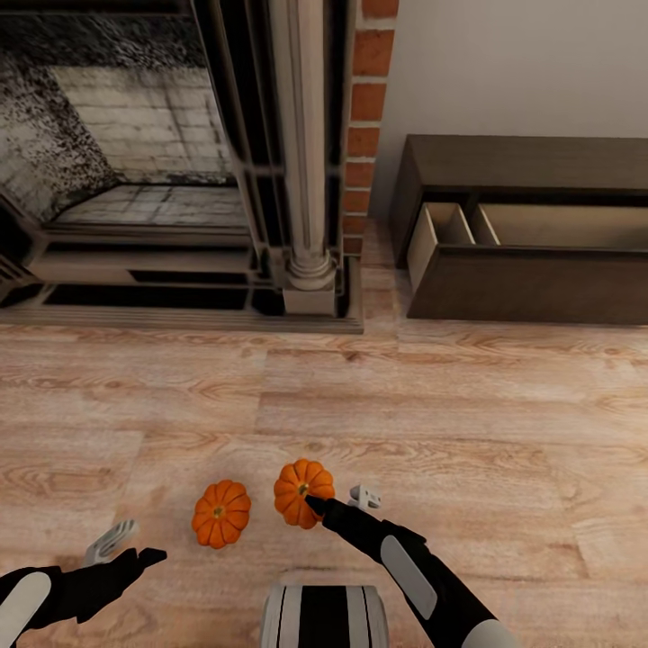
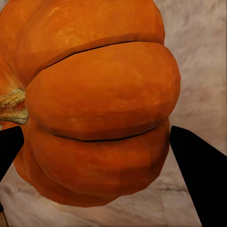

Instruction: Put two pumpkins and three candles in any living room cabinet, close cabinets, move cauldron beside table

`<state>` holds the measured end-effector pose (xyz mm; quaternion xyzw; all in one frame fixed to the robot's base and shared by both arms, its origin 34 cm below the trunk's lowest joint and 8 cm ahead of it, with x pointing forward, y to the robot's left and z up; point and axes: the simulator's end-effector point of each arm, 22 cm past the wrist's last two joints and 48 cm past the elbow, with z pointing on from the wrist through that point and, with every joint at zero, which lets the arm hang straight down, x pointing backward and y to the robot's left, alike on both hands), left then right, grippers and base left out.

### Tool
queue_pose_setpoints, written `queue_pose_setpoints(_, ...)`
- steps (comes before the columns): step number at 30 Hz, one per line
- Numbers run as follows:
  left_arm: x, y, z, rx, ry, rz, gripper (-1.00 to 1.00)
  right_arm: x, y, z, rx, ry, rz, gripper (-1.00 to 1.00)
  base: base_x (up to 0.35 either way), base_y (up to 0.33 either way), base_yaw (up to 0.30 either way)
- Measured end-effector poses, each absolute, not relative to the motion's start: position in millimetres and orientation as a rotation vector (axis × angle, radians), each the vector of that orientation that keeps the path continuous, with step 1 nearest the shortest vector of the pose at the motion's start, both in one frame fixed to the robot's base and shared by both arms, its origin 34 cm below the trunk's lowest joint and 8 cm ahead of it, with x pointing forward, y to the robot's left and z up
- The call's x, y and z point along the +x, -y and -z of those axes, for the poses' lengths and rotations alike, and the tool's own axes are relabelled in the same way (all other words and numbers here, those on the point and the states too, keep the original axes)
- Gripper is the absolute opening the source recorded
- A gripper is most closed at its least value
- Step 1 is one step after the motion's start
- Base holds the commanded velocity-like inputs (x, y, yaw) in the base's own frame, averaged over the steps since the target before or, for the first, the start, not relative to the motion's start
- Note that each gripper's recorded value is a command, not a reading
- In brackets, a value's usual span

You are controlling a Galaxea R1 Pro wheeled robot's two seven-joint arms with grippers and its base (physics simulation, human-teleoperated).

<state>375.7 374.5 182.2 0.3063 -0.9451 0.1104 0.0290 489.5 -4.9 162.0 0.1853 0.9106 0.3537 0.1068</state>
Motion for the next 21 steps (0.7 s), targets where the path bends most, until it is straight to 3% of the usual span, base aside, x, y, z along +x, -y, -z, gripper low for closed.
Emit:
queue_pose_setpoints(13, 379.7, -360.8, -179.7, 0.952, 2.905, -0.447, 1.0, 490.3, -30.5, -211.8, 0.467, -2.598, -1.215, -1.0, 0.0, 0.0, 0.0)
queue_pose_setpoints(21, 369.3, -360.8, -169.3, 0.951, 2.876, -0.428, 1.0, 501.0, -16.8, -241.6, 0.389, -2.543, -1.265, -1.0, 0.0, 0.0, 0.0)
